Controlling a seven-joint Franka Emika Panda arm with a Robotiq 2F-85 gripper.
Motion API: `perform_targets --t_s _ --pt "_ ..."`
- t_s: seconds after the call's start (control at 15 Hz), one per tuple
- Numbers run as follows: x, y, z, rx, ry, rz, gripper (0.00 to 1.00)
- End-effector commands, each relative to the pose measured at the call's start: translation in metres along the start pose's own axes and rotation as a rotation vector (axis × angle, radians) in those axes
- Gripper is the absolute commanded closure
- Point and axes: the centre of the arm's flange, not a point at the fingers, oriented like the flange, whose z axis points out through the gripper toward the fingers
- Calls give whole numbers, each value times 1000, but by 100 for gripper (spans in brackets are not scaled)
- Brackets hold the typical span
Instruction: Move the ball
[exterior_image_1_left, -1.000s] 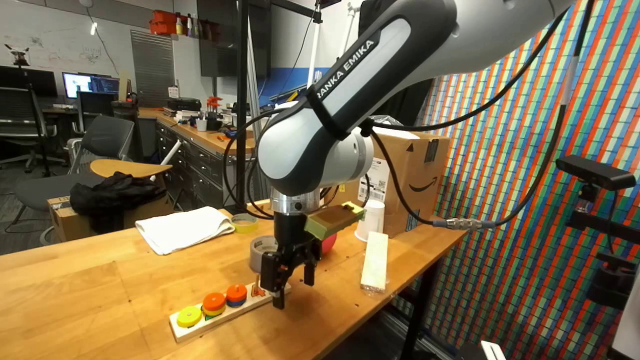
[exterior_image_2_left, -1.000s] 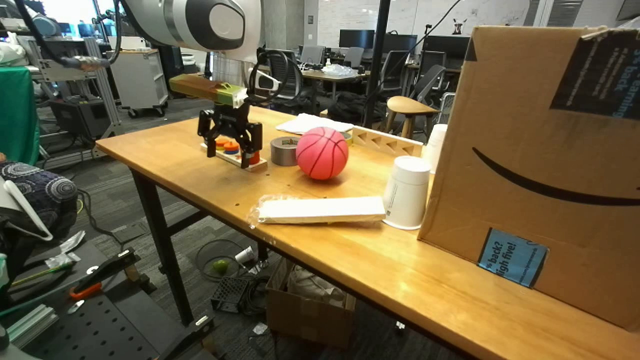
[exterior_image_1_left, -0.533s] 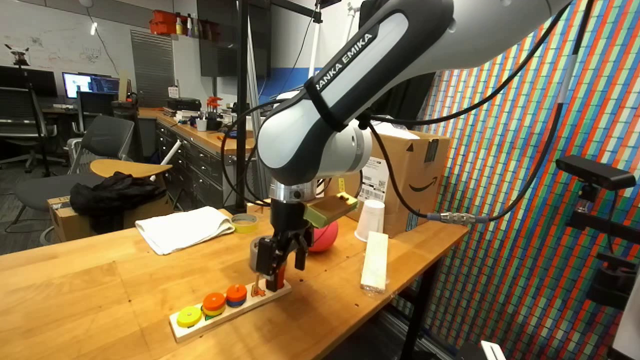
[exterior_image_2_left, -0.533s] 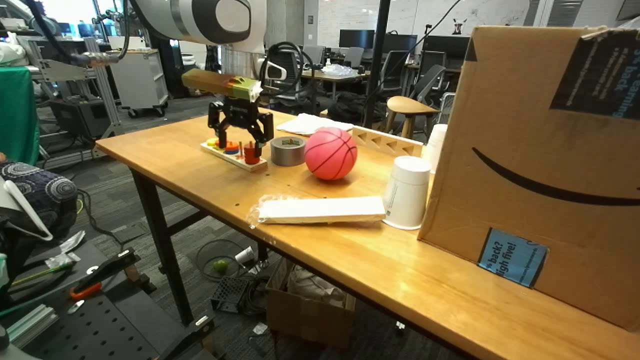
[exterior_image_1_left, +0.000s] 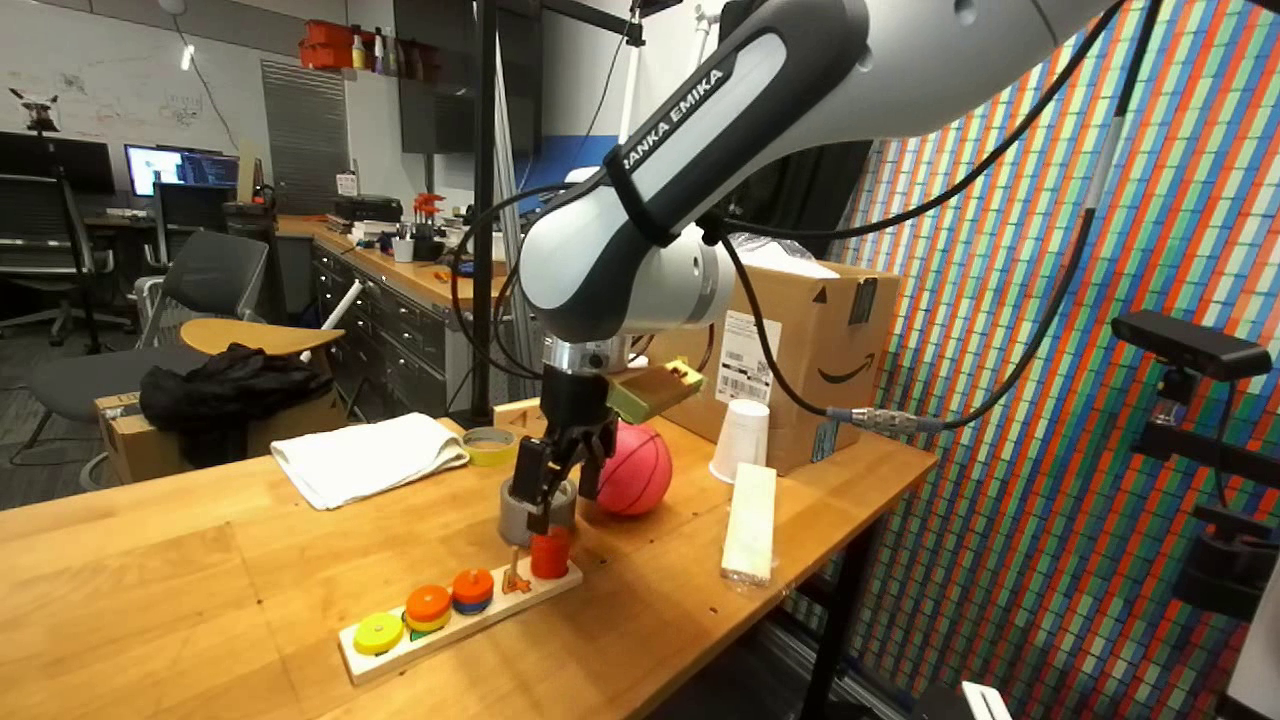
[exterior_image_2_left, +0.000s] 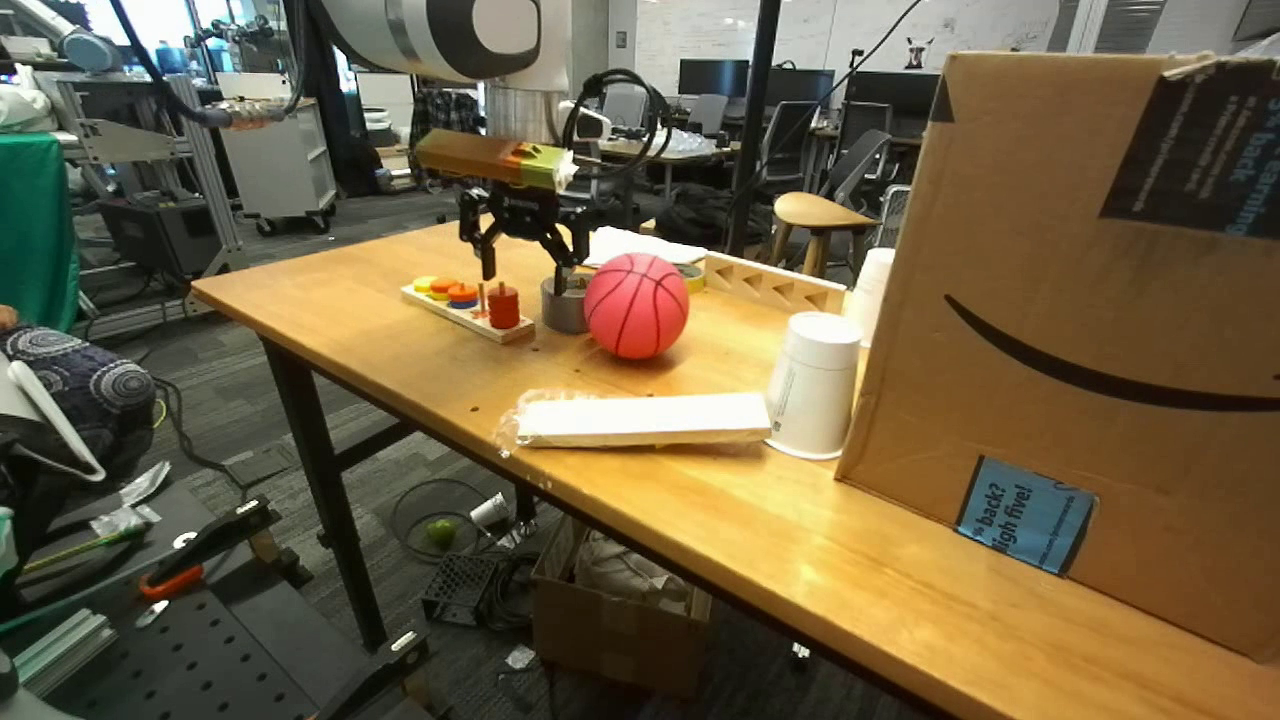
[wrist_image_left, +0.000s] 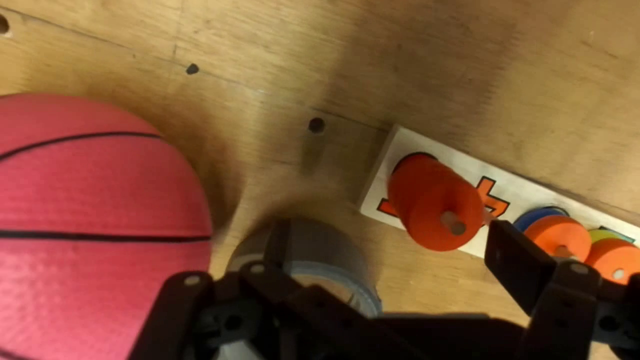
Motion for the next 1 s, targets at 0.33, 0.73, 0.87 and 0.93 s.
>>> perform_targets --t_s 0.33,0.73,0.87,0.93 --pt "42 141 -58 -227 80 115 0" --pt "-27 172 -157 -422 245 226 0" --pt "-43 152 -152 -451 234 225 0" --pt "-49 140 -146 -453 220 219 0"
